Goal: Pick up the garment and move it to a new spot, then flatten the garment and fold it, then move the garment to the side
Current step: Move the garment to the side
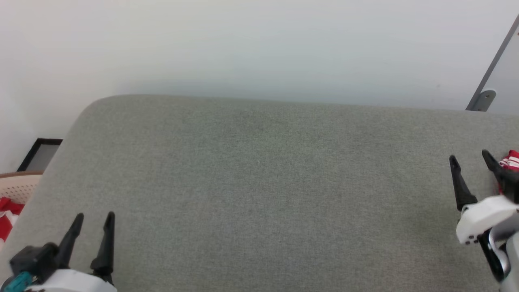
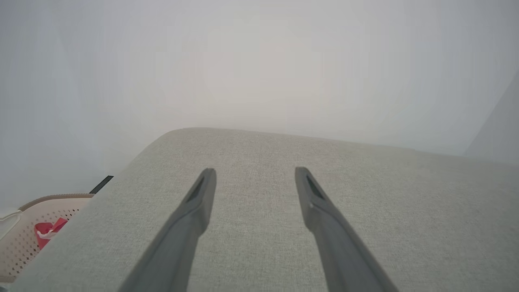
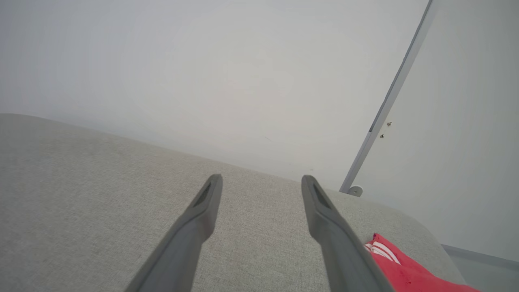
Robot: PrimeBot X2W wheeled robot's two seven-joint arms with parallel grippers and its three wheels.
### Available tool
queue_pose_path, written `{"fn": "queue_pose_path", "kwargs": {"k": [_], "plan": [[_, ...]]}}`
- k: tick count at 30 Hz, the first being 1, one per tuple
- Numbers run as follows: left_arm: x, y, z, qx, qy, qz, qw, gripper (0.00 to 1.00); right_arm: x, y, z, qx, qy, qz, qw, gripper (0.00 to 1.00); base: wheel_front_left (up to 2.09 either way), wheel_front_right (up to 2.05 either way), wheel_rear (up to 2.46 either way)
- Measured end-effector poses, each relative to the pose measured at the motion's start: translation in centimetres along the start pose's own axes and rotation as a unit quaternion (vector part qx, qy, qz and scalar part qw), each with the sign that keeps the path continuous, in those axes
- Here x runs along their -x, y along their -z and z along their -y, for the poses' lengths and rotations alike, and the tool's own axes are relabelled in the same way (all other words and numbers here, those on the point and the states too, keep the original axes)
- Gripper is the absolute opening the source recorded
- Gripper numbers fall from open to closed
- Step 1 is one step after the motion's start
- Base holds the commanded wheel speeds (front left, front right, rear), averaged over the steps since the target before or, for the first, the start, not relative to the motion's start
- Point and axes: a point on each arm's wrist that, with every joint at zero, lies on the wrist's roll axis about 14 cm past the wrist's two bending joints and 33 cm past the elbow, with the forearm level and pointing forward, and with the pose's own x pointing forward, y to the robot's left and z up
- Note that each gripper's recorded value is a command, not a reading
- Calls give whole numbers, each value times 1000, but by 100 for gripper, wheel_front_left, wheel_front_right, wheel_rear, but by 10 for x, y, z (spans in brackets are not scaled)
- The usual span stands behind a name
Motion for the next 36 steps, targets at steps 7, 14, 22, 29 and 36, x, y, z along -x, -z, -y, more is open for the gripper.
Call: {"fn": "queue_pose_path", "kwargs": {"k": [7, 14, 22, 29, 36], "plan": [[7, 1, -4, -27, -1, -2, 1000, 100, 27, 3, -2, -12, 17, 13, 1000, 100, 0, 0, 0], [11, 4, -1, -39, 5, -5, 999, 100, 51, 9, -1, -30, 39, 18, 999, 100, 0, 0, 0], [13, 3, 1, -45, 5, -1, 999, 100, 74, 15, -2, -46, 60, 17, 997, 100, 0, 0, 0], [14, 3, 2, -40, 0, 4, 999, 100, 85, 19, -5, -50, 64, 13, 997, 100, 0, 0, 0], [13, 4, 7, -40, 8, 3, 999, 100, 89, 22, -7, -52, 65, 10, 997, 100, 0, 0, 0]]}}
